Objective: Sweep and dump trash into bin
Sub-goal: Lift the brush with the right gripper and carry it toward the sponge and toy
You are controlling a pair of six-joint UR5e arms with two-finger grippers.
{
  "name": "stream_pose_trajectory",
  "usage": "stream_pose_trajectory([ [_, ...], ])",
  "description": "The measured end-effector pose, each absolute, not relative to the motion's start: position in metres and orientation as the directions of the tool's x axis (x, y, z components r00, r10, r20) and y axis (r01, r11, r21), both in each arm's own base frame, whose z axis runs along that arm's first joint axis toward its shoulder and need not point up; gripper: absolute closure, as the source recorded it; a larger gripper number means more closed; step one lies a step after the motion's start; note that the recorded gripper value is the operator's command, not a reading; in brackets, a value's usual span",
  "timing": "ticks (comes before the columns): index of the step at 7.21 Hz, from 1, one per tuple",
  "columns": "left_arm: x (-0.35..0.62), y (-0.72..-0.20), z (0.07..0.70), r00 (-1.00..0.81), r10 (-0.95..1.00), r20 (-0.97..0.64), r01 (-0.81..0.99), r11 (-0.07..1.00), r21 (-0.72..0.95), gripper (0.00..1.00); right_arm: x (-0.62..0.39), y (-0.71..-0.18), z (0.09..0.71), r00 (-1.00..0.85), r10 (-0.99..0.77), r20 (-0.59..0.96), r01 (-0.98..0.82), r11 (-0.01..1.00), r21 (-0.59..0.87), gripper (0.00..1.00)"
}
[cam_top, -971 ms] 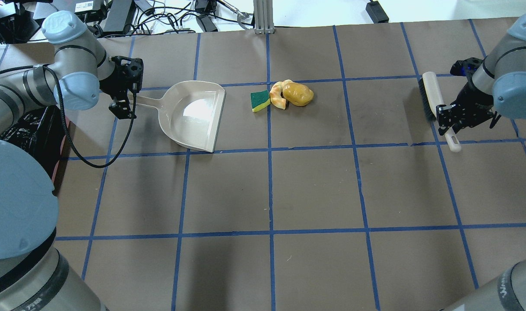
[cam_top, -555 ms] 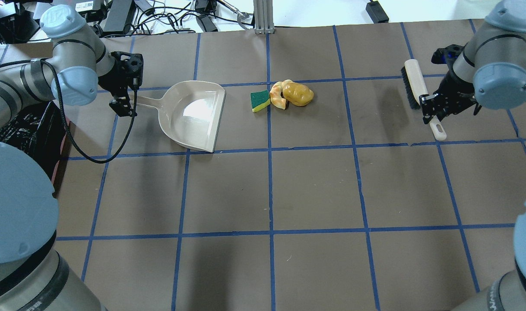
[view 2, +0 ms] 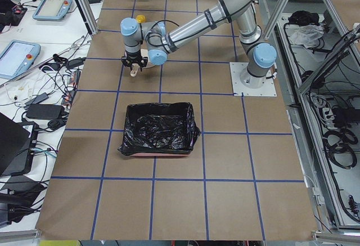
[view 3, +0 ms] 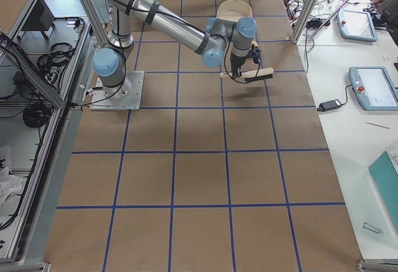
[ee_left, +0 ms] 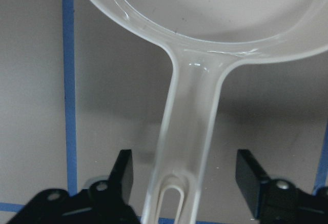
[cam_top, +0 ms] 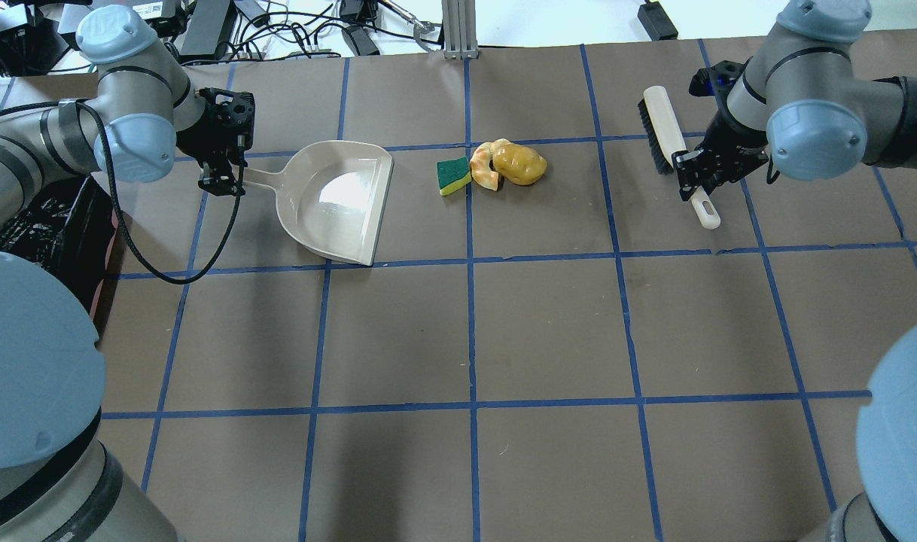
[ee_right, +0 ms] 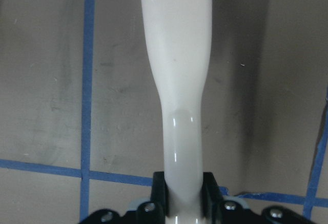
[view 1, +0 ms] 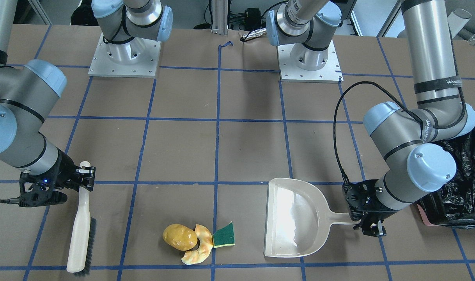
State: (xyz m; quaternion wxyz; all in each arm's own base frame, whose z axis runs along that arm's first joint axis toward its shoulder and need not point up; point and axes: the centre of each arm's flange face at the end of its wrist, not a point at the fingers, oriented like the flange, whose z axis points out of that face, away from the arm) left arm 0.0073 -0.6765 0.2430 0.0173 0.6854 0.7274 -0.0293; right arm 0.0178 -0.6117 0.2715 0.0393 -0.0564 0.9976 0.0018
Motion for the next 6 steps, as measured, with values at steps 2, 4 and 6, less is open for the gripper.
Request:
stream_pose_trajectory([
  [2,0.007,-0.677,0.245,-0.05,0.996,-0.073,0.999,0.05,-0.012,0.92,0.037,-0.611,0.272,-0.988,-0.13,-0.086,-0.131,0.991,0.006,1.0],
  [4,0.007,-0.676,0.25,-0.025,0.997,-0.078,1.0,0.025,0.004,0.99,0.076,-0.614,0.27,-0.987,-0.14,-0.083,-0.141,0.99,0.007,1.0],
  [6,0.01,-0.673,0.255,0.03,0.997,-0.068,0.998,-0.026,0.052,1.0,0.105,-0.62,0.269,-0.995,-0.077,-0.071,-0.077,0.997,0.011,1.0],
])
